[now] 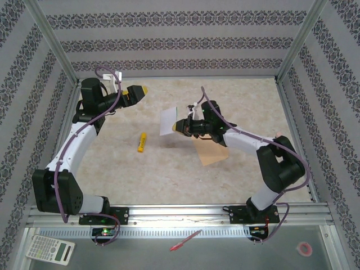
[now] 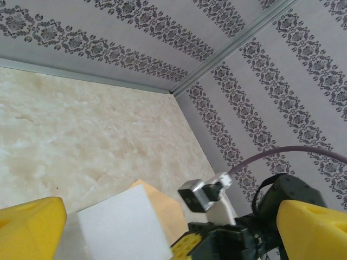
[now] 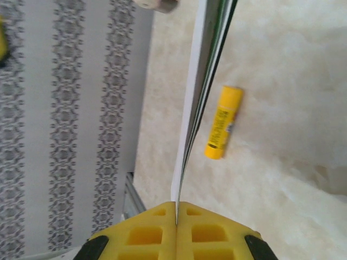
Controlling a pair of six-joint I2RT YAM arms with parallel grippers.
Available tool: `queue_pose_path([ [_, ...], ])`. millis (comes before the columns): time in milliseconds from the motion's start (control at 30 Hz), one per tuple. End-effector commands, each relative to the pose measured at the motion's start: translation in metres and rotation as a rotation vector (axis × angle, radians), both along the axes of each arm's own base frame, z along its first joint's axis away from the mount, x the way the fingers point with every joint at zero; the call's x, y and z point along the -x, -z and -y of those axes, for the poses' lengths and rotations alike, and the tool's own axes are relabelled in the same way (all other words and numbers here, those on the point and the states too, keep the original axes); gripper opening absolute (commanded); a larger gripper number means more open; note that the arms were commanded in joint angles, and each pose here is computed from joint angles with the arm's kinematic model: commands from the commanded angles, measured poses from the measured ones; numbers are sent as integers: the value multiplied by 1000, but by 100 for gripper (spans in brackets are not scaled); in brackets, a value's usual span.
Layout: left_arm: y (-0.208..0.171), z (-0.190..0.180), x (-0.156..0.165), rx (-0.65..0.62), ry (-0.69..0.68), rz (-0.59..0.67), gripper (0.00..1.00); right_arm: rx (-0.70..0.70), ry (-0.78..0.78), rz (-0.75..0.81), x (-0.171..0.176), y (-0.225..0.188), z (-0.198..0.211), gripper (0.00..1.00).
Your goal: Place the letter into the envelope and seal it
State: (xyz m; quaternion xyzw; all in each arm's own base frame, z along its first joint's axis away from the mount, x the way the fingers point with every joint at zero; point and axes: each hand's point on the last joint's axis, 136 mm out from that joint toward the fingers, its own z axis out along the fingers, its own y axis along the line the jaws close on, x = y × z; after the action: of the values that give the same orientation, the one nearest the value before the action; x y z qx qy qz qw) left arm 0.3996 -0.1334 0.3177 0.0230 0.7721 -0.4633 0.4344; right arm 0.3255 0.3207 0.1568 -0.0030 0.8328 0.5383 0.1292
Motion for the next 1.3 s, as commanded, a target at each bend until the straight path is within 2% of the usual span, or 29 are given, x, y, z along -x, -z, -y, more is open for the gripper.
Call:
queue_pose_path([
  [0, 13, -3, 8, -28, -6, -9, 100, 81, 54, -53, -3, 36, -1, 0],
  [267, 28, -1, 12, -1, -1, -33, 100, 159, 74, -118, -5, 84, -4, 0],
  [467, 36, 1, 12, 20, 8, -47, 100, 179, 64, -120, -4, 96, -6, 1],
  [800, 43, 1, 15, 9, 18, -67, 100, 265, 100, -124, -6, 103, 5, 31],
  [1100, 42, 1, 12, 19, 16, -63, 100, 279, 85, -102, -16, 95, -2, 45],
  [1267, 40, 1, 13, 14, 17, -59, 100, 265, 76, -103, -25, 92, -12, 46],
])
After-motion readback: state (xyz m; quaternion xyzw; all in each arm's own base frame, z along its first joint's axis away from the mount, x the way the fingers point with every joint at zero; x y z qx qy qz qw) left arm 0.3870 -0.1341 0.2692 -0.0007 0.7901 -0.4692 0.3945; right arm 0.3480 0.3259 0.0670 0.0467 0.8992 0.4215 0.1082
